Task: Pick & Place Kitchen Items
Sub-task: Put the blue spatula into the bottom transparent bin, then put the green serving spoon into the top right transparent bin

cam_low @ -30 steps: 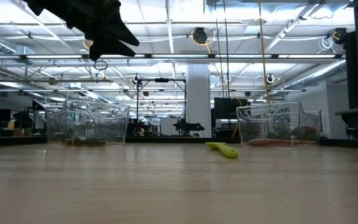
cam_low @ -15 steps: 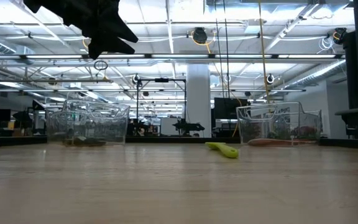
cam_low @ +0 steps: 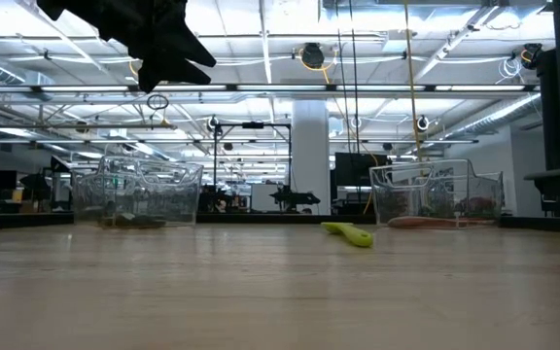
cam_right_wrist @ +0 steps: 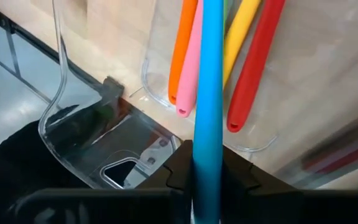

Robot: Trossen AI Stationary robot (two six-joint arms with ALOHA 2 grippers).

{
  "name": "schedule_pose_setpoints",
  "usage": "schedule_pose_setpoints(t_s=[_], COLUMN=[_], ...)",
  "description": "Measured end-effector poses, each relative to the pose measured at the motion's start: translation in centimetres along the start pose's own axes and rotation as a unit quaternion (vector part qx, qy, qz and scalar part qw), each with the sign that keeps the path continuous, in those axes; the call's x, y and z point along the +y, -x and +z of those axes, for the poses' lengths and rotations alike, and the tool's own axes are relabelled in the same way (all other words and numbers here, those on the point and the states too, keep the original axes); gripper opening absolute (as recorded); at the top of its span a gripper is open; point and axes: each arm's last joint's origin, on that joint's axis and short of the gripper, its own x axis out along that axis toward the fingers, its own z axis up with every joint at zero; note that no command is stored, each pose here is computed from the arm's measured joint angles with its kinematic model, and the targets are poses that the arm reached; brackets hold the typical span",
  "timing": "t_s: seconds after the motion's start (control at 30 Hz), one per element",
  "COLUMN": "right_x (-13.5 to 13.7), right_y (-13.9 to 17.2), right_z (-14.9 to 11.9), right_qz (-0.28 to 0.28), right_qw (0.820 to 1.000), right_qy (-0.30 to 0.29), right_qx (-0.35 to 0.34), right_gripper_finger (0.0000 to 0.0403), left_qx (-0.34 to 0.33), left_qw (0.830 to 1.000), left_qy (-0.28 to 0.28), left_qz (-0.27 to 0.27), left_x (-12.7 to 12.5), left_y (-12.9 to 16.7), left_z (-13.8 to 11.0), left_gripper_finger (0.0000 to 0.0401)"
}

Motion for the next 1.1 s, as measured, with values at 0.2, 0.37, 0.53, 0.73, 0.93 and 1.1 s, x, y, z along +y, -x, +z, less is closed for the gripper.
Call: schedule_pose_setpoints(t_s=[0.2,0.37,0.53,0.73,0.93,1.1], right_x=[0.2,0.3,0.3,0.3,0.6,0.9], right_y=[-0.4,-0.4,-0.4,-0.4,0.1,0.9], right_z=[-0.2,-0.3,-0.3,-0.3,-0.5,-0.5], right_qz=[0.007,0.008,0.008,0.009,0.037,0.083], right_qw=[1.000,1.000,1.000,1.000,0.999,0.995], right_qy=[0.004,0.007,0.008,0.007,0.015,0.047], right_qx=[0.007,0.008,0.008,0.009,0.020,0.007], right_gripper_finger=[0.0043,0.0059,0.0082,0.0097,0.0060,0.0006], left_qx=[0.000,0.000,0.000,0.000,0.011,0.003], left_qw=[1.000,1.000,1.000,1.000,0.999,0.997], left_qy=[0.000,0.000,0.000,0.000,0.002,0.006], left_qz=[0.000,0.000,0.000,-0.001,-0.049,-0.073], left_x=[0.0,0.0,0.0,0.0,-0.3,-0.5], left_y=[0.0,0.0,0.0,0.0,0.0,0.0], left_z=[0.0,0.0,0.0,0.0,0.0,0.3], left_gripper_finger=[0.0172,0.0172,0.0172,0.0172,0.0172,0.0172])
